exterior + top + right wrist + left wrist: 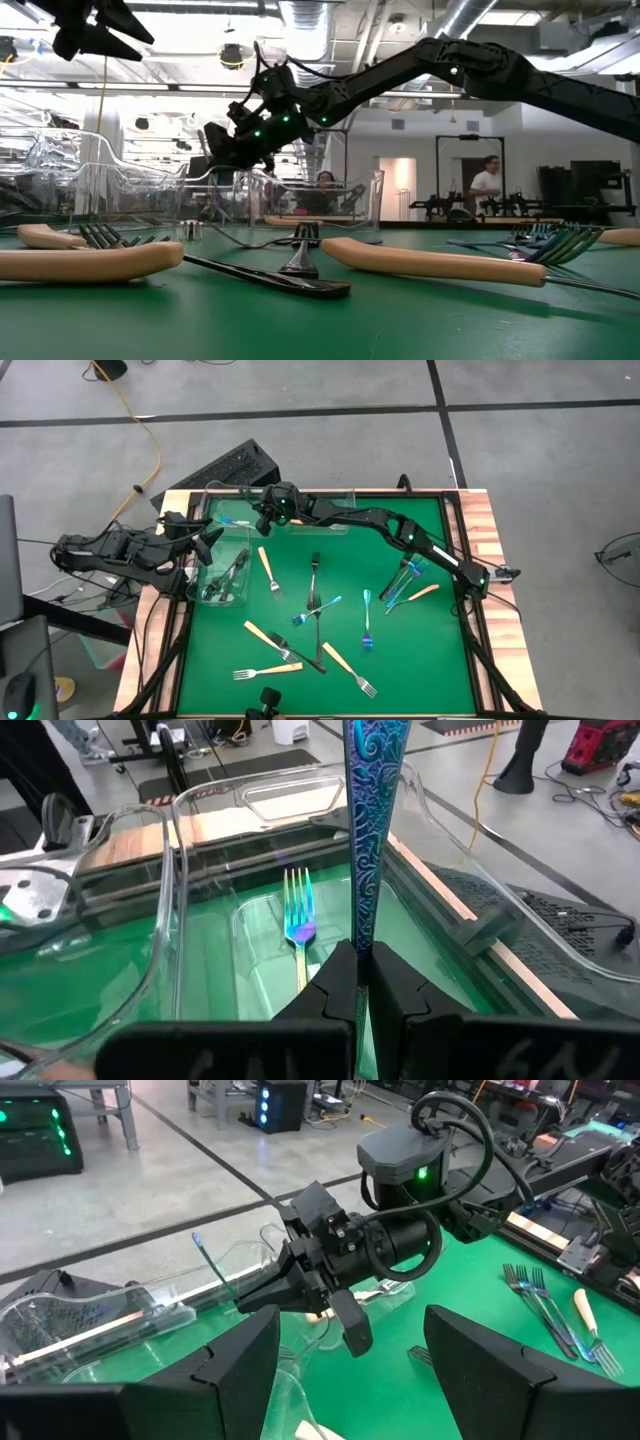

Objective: Sort silverware by color (type)
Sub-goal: Put the iridescent fork into the top left transparent bin, then put the yellow fork into the top right transparent bin

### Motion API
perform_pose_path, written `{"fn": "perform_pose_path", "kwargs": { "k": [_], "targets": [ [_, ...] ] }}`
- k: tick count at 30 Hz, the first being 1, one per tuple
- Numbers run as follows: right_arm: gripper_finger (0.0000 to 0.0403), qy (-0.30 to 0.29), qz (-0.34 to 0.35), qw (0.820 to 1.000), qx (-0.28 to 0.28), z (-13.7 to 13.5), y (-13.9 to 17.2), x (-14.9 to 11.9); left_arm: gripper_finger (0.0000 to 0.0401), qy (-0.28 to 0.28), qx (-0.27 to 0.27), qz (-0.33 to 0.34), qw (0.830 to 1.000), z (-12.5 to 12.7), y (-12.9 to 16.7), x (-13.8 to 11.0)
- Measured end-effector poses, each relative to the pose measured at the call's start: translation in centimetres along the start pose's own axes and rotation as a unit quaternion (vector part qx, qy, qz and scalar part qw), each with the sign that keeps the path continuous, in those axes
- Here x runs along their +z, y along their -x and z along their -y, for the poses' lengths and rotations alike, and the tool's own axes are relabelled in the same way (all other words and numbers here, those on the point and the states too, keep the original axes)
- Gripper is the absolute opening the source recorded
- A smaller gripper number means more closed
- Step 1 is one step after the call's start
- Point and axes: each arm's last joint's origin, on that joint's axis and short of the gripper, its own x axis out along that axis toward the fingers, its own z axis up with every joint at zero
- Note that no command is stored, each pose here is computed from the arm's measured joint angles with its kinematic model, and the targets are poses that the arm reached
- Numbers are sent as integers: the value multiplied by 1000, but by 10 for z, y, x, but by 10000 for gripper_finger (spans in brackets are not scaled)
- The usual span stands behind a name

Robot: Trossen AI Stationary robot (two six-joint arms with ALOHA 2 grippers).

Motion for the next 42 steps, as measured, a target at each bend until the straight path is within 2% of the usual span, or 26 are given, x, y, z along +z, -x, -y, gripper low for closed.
{"fn": "perform_pose_path", "kwargs": {
  "k": [6,19,33,37,42],
  "targets": [
    [29,6,-2,1000,2,-2,0,-1,234,0,0,0,1000,0,0,0],
    [75,12,0,1000,2,-2,-1,-1,234,0,0,0,1000,0,0,0],
    [173,10,11,1000,2,-2,2,4,234,0,9,6,1000,-1,0,0],
    [182,7,30,1000,-2,2,9,20,234,0,15,11,1000,-1,0,1],
    [183,15,61,998,-7,6,40,68,234,5,18,13,1000,-1,0,1]
  ]
}}
